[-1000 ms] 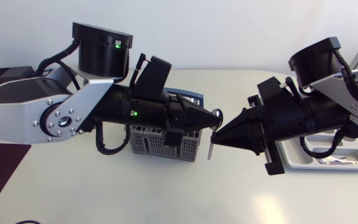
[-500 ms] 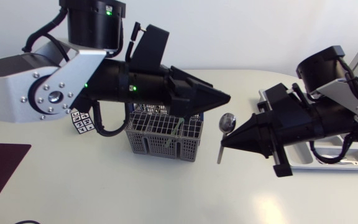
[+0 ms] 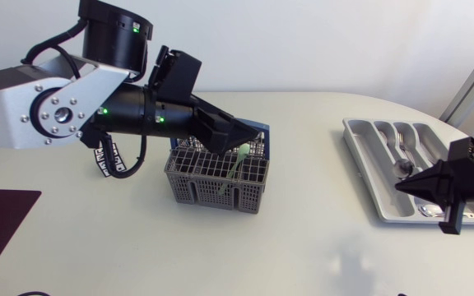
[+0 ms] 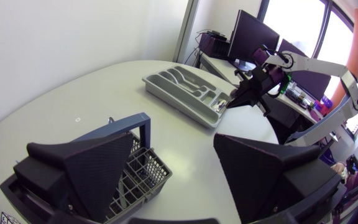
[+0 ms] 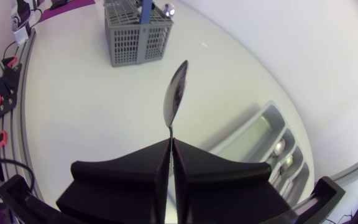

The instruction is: Transfer all utensils from the basket to the drawer tray.

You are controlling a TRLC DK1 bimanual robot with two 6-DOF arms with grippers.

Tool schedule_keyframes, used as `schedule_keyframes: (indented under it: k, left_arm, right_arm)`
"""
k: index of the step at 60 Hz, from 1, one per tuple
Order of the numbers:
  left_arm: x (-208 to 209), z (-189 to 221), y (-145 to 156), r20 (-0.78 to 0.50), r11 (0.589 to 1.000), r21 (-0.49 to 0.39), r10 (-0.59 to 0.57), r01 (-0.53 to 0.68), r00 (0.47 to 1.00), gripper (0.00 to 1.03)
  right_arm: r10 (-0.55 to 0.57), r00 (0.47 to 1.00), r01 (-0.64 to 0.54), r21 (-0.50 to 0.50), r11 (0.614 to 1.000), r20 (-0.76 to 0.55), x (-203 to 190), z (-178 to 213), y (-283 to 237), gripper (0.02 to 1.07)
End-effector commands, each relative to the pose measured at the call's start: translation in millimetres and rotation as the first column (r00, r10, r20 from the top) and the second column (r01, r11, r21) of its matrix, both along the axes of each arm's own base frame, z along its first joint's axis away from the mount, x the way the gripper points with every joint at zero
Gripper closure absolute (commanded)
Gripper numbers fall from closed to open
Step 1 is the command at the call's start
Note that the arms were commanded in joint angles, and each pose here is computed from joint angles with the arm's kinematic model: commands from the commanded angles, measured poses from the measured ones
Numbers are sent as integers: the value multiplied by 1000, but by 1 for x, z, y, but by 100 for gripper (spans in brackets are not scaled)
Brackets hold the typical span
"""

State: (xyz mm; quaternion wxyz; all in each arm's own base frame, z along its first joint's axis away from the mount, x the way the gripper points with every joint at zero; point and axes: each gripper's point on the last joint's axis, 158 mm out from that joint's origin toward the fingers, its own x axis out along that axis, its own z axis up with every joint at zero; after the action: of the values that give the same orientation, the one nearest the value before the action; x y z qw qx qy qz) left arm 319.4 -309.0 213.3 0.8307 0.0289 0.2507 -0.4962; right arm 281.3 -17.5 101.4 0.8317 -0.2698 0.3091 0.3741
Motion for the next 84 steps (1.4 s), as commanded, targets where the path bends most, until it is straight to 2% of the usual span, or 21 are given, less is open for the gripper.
schedule_keyframes:
  k: [1, 9, 16, 27, 41, 51, 55, 60, 68, 78, 84]
  left_arm:
    - [-5, -8, 7, 19, 999, 40, -6, 5, 1000, 12]
    - [-5, -19, 10, 19, 997, 73, 8, -9, 1000, 12]
    - [-7, -25, 10, 22, 995, 102, 7, -10, 1000, 12]
    - [-9, -34, 9, 37, 988, 152, 18, -23, 999, 12]
    - [-9, -42, 13, 31, 983, 181, 28, -34, 999, 12]
    - [-9, -44, 18, 26, 980, 193, 36, -40, 999, 12]
    - [-10, -45, 19, 23, 980, 195, 38, -42, 999, 12]
    - [-10, -46, 19, 25, 979, 200, 40, -44, 999, 12]
    - [-10, -49, 20, 31, 976, 212, 46, -51, 998, 12]
    - [-7, -50, 24, 40, 972, 223, 63, -71, 997, 13]
    - [-7, -51, 25, 39, 971, 226, 69, -76, 997, 13]
  right_arm:
    - [9, 1000, -8, -68, 998, 13, -4, -15, -32, 101]
    - [-52, 997, 60, -167, 984, 50, -1, -29, -88, 101]
    - [-93, 992, 114, -270, 956, 88, 3, -44, -133, 101]
    - [-126, 984, 162, -343, 925, 125, 9, -55, -178, 101]
    - [-114, 981, 172, -436, 883, 156, 13, -75, -199, 101]
    - [-90, 988, 143, -501, 854, 129, 5, -97, -204, 100]
    - [-85, 989, 134, -522, 842, 118, 1, -105, -204, 91]
    - [-88, 990, 130, -517, 846, 106, -3, -111, -200, 79]
    - [-86, 990, 132, -534, 835, 111, -6, -112, -200, 56]
    - [-96, 986, 156, -536, 829, 139, -5, -89, -198, 54]
    - [-128, 979, 191, -473, 860, 161, -5, -62, -185, 54]
